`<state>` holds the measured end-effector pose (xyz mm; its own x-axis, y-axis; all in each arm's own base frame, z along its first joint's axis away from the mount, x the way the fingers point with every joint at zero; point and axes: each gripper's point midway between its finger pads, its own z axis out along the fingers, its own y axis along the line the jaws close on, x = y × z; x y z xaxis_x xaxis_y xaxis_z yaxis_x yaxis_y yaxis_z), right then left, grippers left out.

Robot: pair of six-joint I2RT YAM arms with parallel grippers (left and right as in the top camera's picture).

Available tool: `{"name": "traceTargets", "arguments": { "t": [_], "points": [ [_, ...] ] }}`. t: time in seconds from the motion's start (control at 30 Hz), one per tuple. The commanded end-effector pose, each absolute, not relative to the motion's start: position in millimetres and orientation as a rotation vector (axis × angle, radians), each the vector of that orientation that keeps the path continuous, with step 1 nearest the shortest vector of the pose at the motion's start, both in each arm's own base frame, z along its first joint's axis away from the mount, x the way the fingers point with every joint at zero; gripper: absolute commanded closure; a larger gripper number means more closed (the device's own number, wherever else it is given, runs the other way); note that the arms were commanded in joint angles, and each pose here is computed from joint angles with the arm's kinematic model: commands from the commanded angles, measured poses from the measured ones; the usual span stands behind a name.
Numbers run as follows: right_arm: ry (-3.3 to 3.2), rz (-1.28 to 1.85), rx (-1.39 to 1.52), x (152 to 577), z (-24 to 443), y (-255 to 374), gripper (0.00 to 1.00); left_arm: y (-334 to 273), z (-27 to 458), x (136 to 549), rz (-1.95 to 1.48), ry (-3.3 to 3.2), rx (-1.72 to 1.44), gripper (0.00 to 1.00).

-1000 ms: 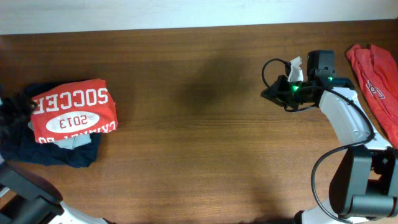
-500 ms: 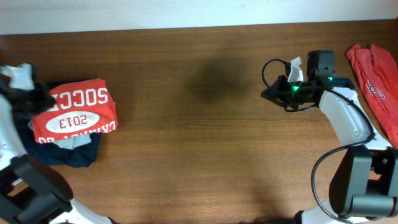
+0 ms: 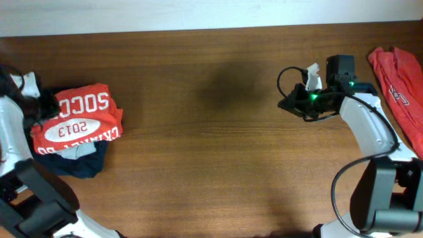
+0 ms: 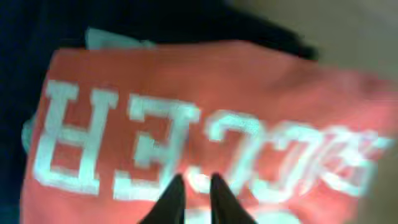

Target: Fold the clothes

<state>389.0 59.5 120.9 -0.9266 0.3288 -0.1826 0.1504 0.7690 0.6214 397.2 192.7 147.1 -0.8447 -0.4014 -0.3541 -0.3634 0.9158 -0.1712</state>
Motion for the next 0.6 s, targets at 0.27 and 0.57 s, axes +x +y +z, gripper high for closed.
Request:
{"name": "traceTargets", "arguments": {
  "t": [0.27, 0.57],
  "points": [
    [2.174, 0.493, -0.078, 340, 322, 40, 0.80, 25, 345, 339, -0.278, 2.562, 0.159, 0.64],
    [2.117, 0.426, -0.070, 298, 348, 38, 0.01, -101, 355, 297, -0.255, 2.487, 0.779, 0.01]
  ]
}}
